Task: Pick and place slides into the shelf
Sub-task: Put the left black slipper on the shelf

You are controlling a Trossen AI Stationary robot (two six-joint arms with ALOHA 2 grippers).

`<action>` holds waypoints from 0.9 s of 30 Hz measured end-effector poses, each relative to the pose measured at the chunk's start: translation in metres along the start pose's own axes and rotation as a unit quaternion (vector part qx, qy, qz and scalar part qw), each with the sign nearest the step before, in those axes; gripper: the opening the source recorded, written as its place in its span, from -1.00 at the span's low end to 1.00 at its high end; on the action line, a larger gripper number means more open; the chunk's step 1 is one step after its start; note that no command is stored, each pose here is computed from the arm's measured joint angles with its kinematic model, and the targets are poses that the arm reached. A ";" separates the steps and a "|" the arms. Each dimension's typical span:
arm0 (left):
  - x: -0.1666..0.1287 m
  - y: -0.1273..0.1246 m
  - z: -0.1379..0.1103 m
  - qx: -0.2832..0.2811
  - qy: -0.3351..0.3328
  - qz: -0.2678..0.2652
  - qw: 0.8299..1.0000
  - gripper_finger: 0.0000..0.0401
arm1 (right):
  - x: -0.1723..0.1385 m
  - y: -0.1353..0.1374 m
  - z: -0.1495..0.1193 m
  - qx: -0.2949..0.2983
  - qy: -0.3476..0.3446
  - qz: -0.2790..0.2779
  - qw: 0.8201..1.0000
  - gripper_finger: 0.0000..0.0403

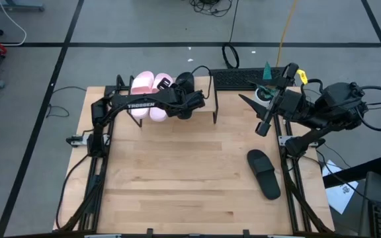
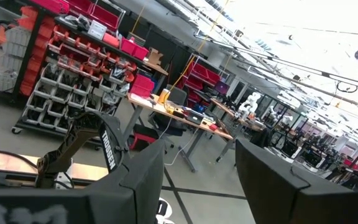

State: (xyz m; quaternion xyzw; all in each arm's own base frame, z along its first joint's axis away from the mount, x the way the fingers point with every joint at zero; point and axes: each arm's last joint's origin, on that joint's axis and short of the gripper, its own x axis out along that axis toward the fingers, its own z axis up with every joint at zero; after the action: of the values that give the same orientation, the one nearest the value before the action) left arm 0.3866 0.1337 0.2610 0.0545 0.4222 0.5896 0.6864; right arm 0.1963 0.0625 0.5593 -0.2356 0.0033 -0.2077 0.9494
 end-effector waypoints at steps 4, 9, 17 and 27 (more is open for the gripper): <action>0.000 0.000 0.000 0.000 0.000 0.000 1.000 -0.56 | 0.000 0.000 0.000 0.001 0.000 0.000 1.000 -0.07; 0.000 0.000 0.000 0.000 0.000 0.000 1.000 -0.56 | 0.000 0.000 0.000 0.001 0.000 0.000 1.000 -0.07; 0.000 0.000 0.000 0.011 0.000 0.000 1.000 -0.56 | 0.000 0.000 0.000 0.001 0.000 0.000 1.000 -0.07; 0.000 0.000 0.000 0.010 0.000 0.000 1.000 -0.56 | 0.000 0.001 -0.001 -0.004 0.004 0.002 1.000 -0.07</action>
State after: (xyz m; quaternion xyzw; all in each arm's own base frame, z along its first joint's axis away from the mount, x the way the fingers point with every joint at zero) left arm 0.3865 0.1337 0.2610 0.0614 0.4285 0.5850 0.6859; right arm 0.1964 0.0626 0.5582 -0.2384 0.0082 -0.2062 0.9490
